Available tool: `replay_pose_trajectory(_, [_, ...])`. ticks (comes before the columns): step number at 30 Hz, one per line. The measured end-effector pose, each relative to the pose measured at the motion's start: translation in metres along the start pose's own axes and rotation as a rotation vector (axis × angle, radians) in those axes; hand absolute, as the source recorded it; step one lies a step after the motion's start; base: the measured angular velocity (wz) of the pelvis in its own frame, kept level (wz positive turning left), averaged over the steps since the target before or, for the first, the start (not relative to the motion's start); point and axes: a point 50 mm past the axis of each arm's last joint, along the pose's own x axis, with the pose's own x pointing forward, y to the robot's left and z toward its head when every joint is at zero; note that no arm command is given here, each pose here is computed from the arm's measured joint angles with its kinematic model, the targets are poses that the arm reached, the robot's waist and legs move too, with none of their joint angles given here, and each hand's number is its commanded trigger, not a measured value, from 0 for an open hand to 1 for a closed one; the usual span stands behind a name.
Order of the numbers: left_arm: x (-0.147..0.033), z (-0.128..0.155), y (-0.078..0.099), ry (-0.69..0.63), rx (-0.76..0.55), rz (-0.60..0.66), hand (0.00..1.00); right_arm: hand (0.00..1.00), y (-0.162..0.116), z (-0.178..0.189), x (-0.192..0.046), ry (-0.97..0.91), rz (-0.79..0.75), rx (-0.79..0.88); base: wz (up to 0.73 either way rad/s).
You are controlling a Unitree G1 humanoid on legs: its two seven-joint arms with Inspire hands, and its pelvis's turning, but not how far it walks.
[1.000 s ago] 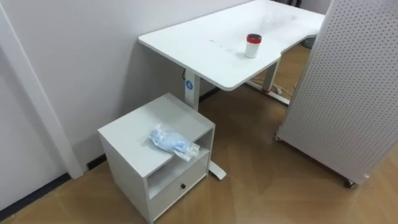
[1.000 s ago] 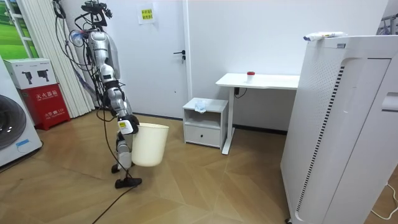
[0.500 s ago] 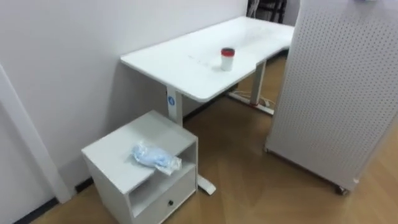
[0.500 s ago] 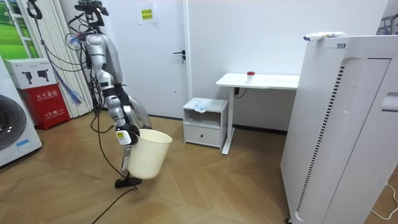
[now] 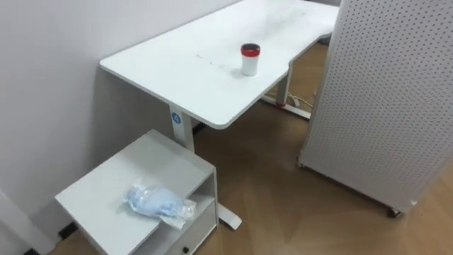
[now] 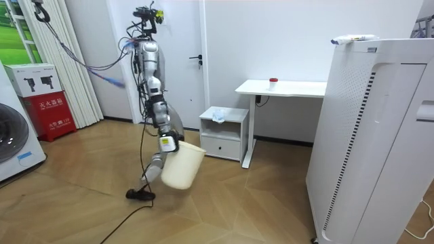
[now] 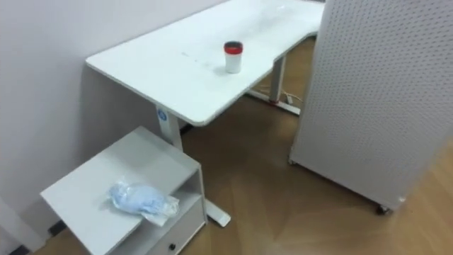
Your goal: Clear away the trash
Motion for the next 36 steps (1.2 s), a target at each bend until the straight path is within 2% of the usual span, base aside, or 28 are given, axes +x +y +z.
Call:
replay_pose_trajectory(4, [0.001,0.023,0.004,-0.065,0.061,0.065,0.00,1.00,0.010,0.017,0.001,-0.070,0.033,-0.014,0.15])
replay_pose_trajectory(8, [0.000,0.051,0.009,-0.162,0.064,0.119,0.00,1.00,0.026,0.040,0.000,-0.152,0.093,-0.053,0.09])
replay_pose_trajectory(11, [-0.002,0.069,0.009,-0.235,0.055,0.131,0.00,1.00,0.030,0.044,0.000,-0.175,0.099,-0.073,0.51])
replay_pose_trajectory(16, [-0.004,0.078,0.001,-0.297,0.075,0.124,0.00,1.00,0.045,0.041,0.001,-0.174,0.146,-0.091,0.35])
replay_pose_trajectory(20, [-0.005,0.083,0.001,-0.327,0.077,0.150,0.00,1.00,0.055,0.046,0.001,-0.185,0.168,-0.115,0.03])
replay_pose_trajectory(23, [-0.007,0.099,0.004,-0.369,0.074,0.173,0.00,1.00,0.063,0.054,0.000,-0.199,0.203,-0.156,-0.02])
replay_pose_trajectory(27, [-0.019,0.147,0.010,-0.511,0.095,0.223,0.00,1.00,0.073,0.068,-0.002,-0.221,0.250,-0.203,0.05])
replay_pose_trajectory(29, [-0.030,0.179,0.016,-0.604,0.099,0.280,0.00,1.00,0.081,0.077,-0.003,-0.236,0.269,-0.239,0.00])
replay_pose_trajectory(36, [-0.063,0.239,0.034,-0.816,0.051,0.424,0.00,1.00,0.092,0.095,-0.007,-0.264,0.286,-0.275,0.03])
